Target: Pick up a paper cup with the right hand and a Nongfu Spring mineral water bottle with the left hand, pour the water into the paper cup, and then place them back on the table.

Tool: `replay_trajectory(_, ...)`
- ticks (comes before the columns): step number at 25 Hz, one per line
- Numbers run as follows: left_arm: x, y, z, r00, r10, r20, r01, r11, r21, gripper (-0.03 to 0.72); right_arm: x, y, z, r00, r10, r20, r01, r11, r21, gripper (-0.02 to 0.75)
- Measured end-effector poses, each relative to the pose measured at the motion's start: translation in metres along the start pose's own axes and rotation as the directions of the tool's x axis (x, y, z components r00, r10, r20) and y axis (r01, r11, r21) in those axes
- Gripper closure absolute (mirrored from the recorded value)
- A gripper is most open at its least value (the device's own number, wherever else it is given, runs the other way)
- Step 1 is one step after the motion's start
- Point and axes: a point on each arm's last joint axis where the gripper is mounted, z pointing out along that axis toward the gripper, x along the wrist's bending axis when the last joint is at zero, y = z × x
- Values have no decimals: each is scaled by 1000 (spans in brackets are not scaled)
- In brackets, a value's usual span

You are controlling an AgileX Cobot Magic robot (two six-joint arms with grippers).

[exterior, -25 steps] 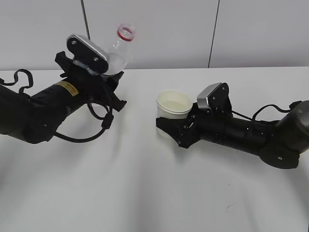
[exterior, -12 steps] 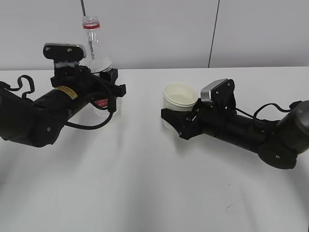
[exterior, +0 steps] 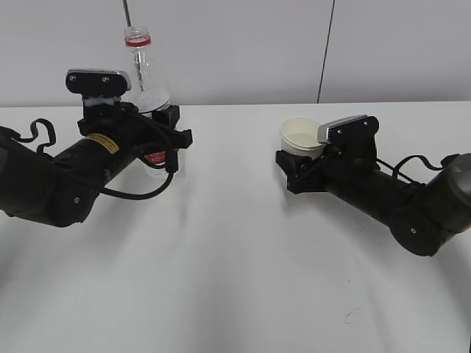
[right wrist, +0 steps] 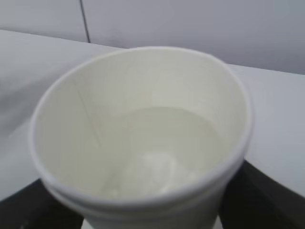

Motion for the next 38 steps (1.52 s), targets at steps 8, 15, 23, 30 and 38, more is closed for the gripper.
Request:
replay_trajectory(8, 0, 0, 0, 1000, 0, 0, 0, 1000, 0, 366, -9, -18, 1, 995, 16, 101, -19, 999, 28, 198)
replay_trajectory(15, 0, 0, 0, 1000, 0, 0, 0, 1000, 0, 366, -12, -29, 2, 992, 10, 124, -10, 1000, -2, 198)
replay_trajectory(23, 0, 0, 0, 1000, 0, 0, 0, 1000, 0, 367, -12, -31, 3, 992, 10, 130, -7, 1000, -17, 190)
replay_trajectory(30, 0, 0, 0, 1000, 0, 0, 0, 1000, 0, 367, -13, -31, 3, 991, 11, 133, -9, 1000, -18, 127)
replay_trajectory(38, 0, 0, 0, 1000, -1, -1, 1, 1000, 0, 367, -9, -40, -11, 990, 20, 137, -22, 1000, 14, 123)
